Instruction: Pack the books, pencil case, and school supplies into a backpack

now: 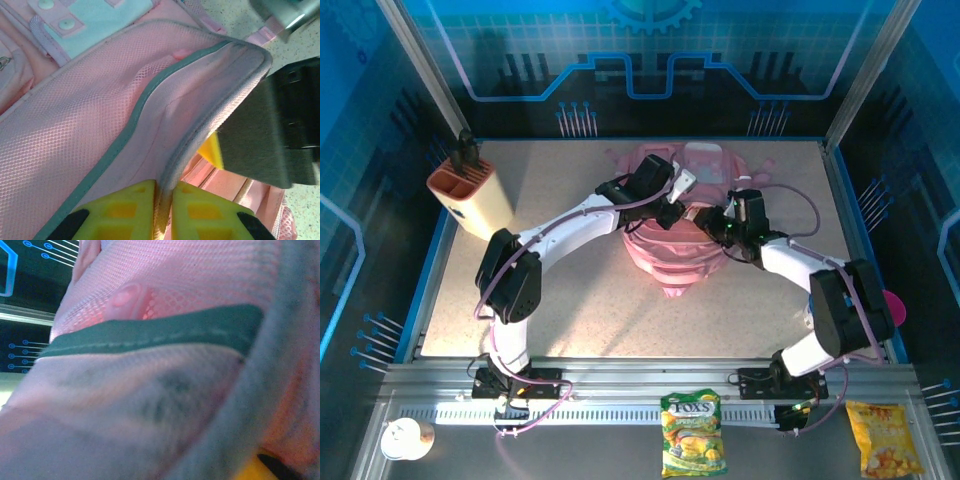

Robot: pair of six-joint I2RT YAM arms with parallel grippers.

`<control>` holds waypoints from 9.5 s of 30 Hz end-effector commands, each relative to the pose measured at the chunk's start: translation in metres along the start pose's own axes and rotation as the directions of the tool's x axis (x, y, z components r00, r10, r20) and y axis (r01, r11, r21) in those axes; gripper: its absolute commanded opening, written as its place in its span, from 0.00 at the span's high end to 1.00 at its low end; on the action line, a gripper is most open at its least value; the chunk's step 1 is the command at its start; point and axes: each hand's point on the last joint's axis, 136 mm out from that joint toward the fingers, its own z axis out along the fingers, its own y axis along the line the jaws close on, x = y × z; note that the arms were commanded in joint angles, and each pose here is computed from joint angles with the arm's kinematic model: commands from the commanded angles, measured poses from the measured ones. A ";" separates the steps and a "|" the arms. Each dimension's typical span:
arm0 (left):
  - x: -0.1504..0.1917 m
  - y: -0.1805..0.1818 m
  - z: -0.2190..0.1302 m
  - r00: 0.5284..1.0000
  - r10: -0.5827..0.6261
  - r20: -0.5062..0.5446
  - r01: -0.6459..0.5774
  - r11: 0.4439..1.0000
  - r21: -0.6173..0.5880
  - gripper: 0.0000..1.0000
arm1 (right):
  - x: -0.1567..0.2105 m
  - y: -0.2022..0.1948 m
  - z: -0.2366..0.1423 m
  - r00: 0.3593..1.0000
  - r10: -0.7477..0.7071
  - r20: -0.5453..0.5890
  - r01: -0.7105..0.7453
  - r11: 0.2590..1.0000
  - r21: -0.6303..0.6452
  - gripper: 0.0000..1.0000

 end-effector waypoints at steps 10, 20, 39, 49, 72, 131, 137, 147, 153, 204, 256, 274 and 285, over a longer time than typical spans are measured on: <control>-0.006 -0.005 -0.033 0.990 -0.141 0.006 0.140 0.985 0.097 0.51 | 0.001 -0.006 -0.043 0.986 -0.089 0.138 0.085 0.996 0.032 0.51; 0.014 0.062 -0.053 0.865 -0.502 0.026 0.500 0.865 0.042 0.29 | 0.034 -0.031 -0.092 0.985 -0.109 0.133 0.093 0.988 0.123 0.41; 0.035 0.100 0.001 0.671 -0.724 -0.157 0.739 0.669 0.075 0.51 | 0.019 0.052 -0.062 0.975 -0.217 0.050 0.218 0.976 -0.016 0.39; 0.044 0.096 0.004 0.637 -0.744 -0.203 0.769 0.631 0.100 0.66 | 0.022 0.048 -0.025 0.972 -0.234 -0.037 0.234 0.972 0.009 0.41; 0.066 0.081 -0.030 0.569 -0.801 -0.185 0.822 0.548 0.155 1.00 | 0.015 0.023 0.029 0.942 -0.305 -0.142 0.320 0.942 0.103 0.44; 0.098 0.069 -0.047 0.341 -0.930 -0.139 0.921 0.300 0.249 1.00 | 0.004 0.066 0.046 0.882 -0.450 -0.136 0.453 0.891 -0.009 0.46; 0.096 0.068 -0.044 0.333 -0.927 -0.174 0.931 0.293 0.219 1.00 | 0.017 0.068 0.004 0.890 -0.440 -0.121 0.450 0.890 0.076 0.45; 0.095 0.065 -0.039 0.296 -0.927 -0.229 0.947 0.255 0.193 1.00 | 0.102 0.093 -0.008 0.937 -0.318 -0.143 0.333 0.938 0.097 0.53; 0.094 0.062 -0.039 0.286 -0.924 -0.254 0.951 0.241 0.196 1.00 | 0.130 0.115 0.018 0.957 -0.261 -0.126 0.273 0.958 0.086 0.58; 0.087 0.058 -0.045 0.278 -0.921 -0.272 0.949 0.221 0.223 1.00 | 0.123 0.091 0.064 0.966 -0.256 -0.039 0.254 0.908 0.333 0.83; 0.105 0.115 -0.034 0.274 -0.946 -0.176 0.958 0.251 0.139 0.66 | 0.139 0.116 0.027 0.864 -0.493 -0.099 0.502 0.835 0.224 0.61; 0.088 0.107 -0.040 0.243 -0.946 -0.215 0.959 0.201 0.199 1.00 | 0.145 0.103 0.048 0.871 -0.476 -0.122 0.487 0.804 0.342 0.66; 0.082 0.099 -0.049 0.244 -0.944 -0.220 0.954 0.194 0.227 1.00 | 0.130 0.110 0.067 0.883 -0.464 -0.066 0.453 0.808 0.378 0.67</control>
